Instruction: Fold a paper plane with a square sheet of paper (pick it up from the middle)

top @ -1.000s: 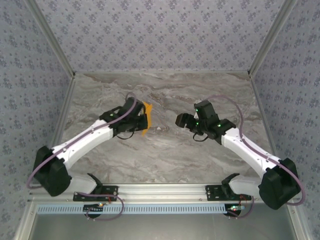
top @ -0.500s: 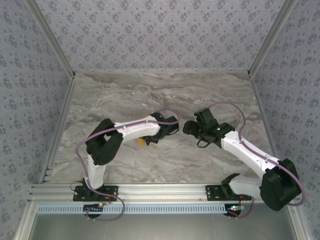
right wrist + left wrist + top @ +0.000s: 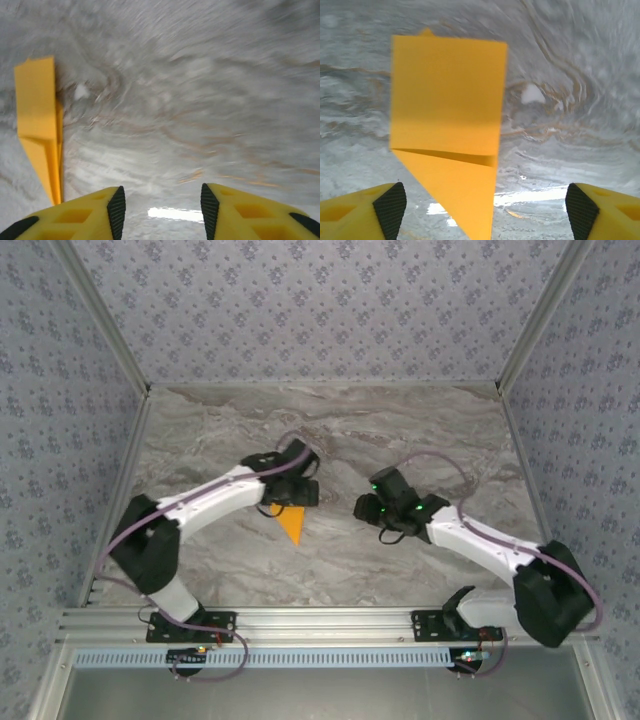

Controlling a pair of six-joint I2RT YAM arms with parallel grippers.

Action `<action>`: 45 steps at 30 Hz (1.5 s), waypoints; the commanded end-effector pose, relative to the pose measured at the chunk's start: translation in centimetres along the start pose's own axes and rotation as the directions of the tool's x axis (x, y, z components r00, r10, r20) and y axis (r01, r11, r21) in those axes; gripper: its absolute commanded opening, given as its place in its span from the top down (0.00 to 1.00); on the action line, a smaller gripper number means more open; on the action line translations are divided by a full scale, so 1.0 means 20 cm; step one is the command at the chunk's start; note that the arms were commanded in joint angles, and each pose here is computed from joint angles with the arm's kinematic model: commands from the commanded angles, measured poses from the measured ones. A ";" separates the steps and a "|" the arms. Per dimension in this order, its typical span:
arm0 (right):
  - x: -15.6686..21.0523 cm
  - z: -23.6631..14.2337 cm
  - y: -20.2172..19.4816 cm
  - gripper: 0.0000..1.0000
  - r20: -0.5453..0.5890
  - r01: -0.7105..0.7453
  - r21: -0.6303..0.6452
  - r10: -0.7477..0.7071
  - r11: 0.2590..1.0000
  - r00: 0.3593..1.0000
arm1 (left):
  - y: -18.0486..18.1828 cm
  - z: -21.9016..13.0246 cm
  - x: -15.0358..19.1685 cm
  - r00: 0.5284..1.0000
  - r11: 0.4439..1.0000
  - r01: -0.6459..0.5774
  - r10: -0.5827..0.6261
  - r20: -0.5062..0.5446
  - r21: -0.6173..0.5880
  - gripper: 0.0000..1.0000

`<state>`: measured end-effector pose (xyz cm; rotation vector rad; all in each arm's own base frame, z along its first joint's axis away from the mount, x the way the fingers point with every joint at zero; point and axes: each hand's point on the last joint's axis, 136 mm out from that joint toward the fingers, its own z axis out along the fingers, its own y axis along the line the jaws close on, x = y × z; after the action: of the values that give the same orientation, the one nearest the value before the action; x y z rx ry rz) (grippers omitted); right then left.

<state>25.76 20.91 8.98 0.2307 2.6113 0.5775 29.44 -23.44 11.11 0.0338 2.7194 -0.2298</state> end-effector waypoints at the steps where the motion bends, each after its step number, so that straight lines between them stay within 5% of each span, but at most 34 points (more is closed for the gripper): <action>1: 0.04 0.09 0.29 0.68 -0.012 0.069 -0.108 -0.070 0.992 0.997 | 0.08 -0.07 -0.07 0.989 0.980 0.142 -0.147 0.023 0.138 0.10; 7: 0.22 0.32 0.65 0.81 -0.101 0.182 -0.169 -0.201 0.969 0.974 | 0.50 -0.11 -0.04 0.933 0.934 0.352 -0.356 0.058 0.065 0.04; 13: 0.27 0.50 0.78 0.83 -0.151 0.197 -0.144 -0.218 0.970 0.964 | 0.70 -0.13 0.03 0.892 0.894 0.445 -0.448 0.062 0.051 0.01; 21: 0.38 0.61 0.64 0.84 -0.310 0.325 -0.087 -0.336 0.942 0.890 | 0.73 -0.11 0.08 0.889 0.889 0.454 -0.456 0.037 0.056 0.01; 28: 0.47 0.47 0.22 0.81 -0.461 0.621 -0.143 -0.607 0.771 0.647 | 0.69 -0.09 0.10 0.904 0.900 0.425 -0.427 -0.003 0.098 0.01; 32: 0.44 0.38 0.17 0.79 -0.433 0.661 -0.220 -0.679 0.717 0.593 | 0.64 -0.07 0.12 0.904 0.893 0.426 -0.426 -0.031 0.144 0.01; 35: 0.35 0.30 0.26 0.76 -0.357 0.645 -0.218 -0.675 0.732 0.646 | 0.60 -0.06 0.13 0.901 0.882 0.433 -0.431 -0.056 0.187 0.01; 41: 0.09 0.19 0.40 0.64 -0.166 0.279 -0.200 -0.313 0.939 0.935 | 0.50 -0.05 0.14 0.899 0.858 0.437 -0.428 -0.097 0.270 0.01; 45: 0.08 0.20 0.35 0.65 -0.134 0.108 -0.151 -0.128 0.983 0.983 | 0.41 -0.02 0.17 0.900 0.844 0.436 -0.415 -0.133 0.313 0.01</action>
<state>26.31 29.31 8.86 -0.2936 2.6699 0.7199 26.58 -13.47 8.64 -0.5008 2.6898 -0.7220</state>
